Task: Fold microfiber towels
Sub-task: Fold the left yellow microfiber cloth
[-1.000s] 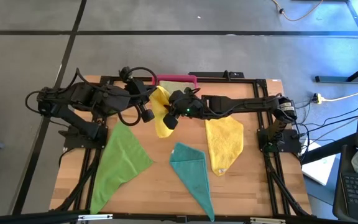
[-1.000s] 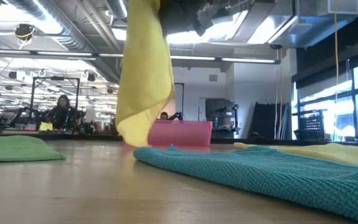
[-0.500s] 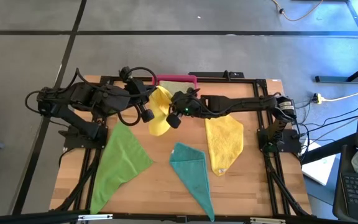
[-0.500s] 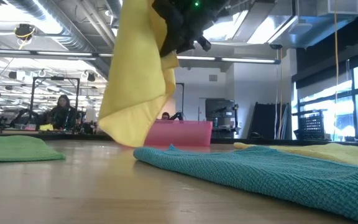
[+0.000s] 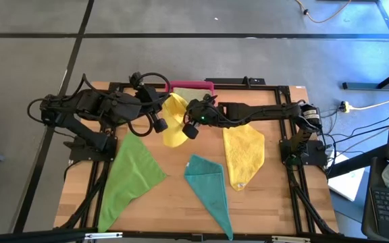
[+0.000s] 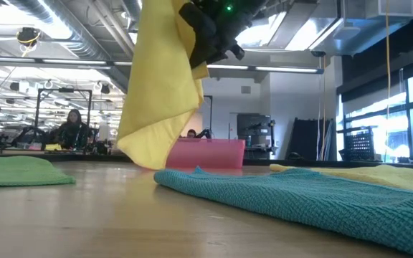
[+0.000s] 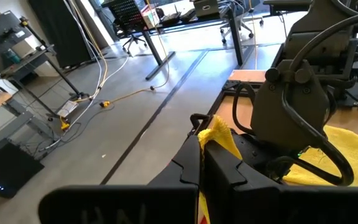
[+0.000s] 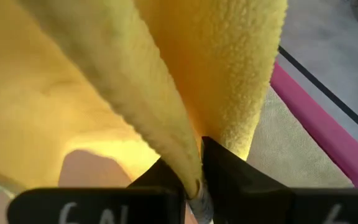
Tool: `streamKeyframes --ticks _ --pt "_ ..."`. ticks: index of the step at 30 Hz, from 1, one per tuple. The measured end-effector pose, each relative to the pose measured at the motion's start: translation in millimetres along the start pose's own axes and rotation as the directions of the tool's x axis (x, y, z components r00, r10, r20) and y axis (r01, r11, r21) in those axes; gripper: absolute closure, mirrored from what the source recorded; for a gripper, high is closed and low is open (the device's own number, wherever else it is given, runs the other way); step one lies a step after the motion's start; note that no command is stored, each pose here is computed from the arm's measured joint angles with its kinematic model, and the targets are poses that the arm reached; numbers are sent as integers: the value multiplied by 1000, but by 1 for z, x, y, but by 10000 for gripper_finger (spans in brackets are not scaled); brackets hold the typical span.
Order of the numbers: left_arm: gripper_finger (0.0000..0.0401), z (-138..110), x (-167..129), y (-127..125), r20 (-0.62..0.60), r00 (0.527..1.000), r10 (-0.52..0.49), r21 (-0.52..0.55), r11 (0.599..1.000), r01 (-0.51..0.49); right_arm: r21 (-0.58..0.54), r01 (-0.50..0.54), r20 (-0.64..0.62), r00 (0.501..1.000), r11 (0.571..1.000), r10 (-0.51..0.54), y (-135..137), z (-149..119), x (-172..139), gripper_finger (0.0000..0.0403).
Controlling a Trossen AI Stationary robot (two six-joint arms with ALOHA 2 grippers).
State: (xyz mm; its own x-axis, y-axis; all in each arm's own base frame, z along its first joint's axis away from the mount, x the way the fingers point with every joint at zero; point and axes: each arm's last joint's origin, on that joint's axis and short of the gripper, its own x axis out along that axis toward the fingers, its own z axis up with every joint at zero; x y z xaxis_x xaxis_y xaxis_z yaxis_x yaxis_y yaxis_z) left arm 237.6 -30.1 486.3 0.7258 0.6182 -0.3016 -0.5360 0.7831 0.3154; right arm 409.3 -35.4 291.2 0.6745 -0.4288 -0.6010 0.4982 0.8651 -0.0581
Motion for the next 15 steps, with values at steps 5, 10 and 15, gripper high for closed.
streamKeyframes --ticks 5,10,15 --pt "401 0 0 0 0 1000 8 1 1000 -8 -1 1 -2 1000 1000 -1 0 0 0 356" --pt "401 0 0 0 0 1000 8 1 1000 -8 -7 2 -8 1000 1000 -2 0 -1 0 356" --pt "401 0 0 0 -2 1000 9 4 1000 -9 -40 -45 -32 999 998 44 1 -2 0 356"
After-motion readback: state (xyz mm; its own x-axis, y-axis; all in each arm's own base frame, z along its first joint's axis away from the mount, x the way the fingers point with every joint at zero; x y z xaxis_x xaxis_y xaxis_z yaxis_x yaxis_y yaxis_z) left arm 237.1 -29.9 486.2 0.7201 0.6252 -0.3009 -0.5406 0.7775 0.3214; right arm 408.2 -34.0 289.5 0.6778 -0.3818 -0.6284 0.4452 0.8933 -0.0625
